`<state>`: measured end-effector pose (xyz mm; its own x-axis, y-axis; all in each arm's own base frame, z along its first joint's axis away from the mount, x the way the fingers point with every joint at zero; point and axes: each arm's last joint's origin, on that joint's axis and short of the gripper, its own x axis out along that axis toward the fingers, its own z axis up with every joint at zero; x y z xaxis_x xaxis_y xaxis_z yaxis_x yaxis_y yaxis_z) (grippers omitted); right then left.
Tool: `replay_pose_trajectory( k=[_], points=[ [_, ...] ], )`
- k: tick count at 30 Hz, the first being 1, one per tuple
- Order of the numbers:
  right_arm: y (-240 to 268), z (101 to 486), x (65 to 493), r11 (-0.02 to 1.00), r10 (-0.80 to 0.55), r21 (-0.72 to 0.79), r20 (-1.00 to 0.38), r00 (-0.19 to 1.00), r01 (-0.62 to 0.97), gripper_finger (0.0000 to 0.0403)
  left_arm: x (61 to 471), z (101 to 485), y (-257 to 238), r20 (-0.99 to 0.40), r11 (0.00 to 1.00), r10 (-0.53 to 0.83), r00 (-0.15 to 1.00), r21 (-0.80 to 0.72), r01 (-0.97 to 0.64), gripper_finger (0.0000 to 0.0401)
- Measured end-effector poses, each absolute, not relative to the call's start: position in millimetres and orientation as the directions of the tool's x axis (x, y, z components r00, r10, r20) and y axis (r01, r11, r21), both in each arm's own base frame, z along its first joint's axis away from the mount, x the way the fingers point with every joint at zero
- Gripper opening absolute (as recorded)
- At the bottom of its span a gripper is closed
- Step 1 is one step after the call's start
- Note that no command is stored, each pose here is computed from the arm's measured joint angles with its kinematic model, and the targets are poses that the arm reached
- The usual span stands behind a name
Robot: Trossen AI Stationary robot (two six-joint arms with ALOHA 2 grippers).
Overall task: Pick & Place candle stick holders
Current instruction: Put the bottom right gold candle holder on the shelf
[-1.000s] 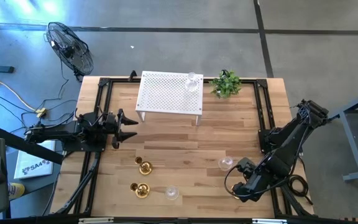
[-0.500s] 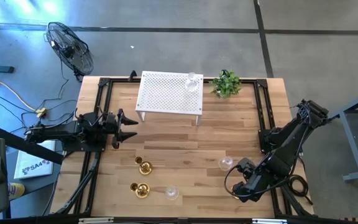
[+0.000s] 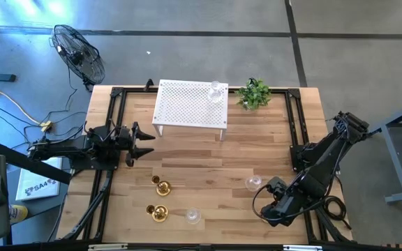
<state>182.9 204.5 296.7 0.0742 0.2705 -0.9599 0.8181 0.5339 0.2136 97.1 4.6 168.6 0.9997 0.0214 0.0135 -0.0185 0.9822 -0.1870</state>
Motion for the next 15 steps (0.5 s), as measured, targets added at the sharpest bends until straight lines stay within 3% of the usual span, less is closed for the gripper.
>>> replay_pose_trajectory(
  k=[15],
  points=[
    [203.9,296.6,183.9,0.567,0.245,0.232,-0.964,0.108,0.790,0.0126,97.1,168.7,4.6,0.014,0.982,0.021,1.000,-0.187,-0.018,0.0250]
  ],
)
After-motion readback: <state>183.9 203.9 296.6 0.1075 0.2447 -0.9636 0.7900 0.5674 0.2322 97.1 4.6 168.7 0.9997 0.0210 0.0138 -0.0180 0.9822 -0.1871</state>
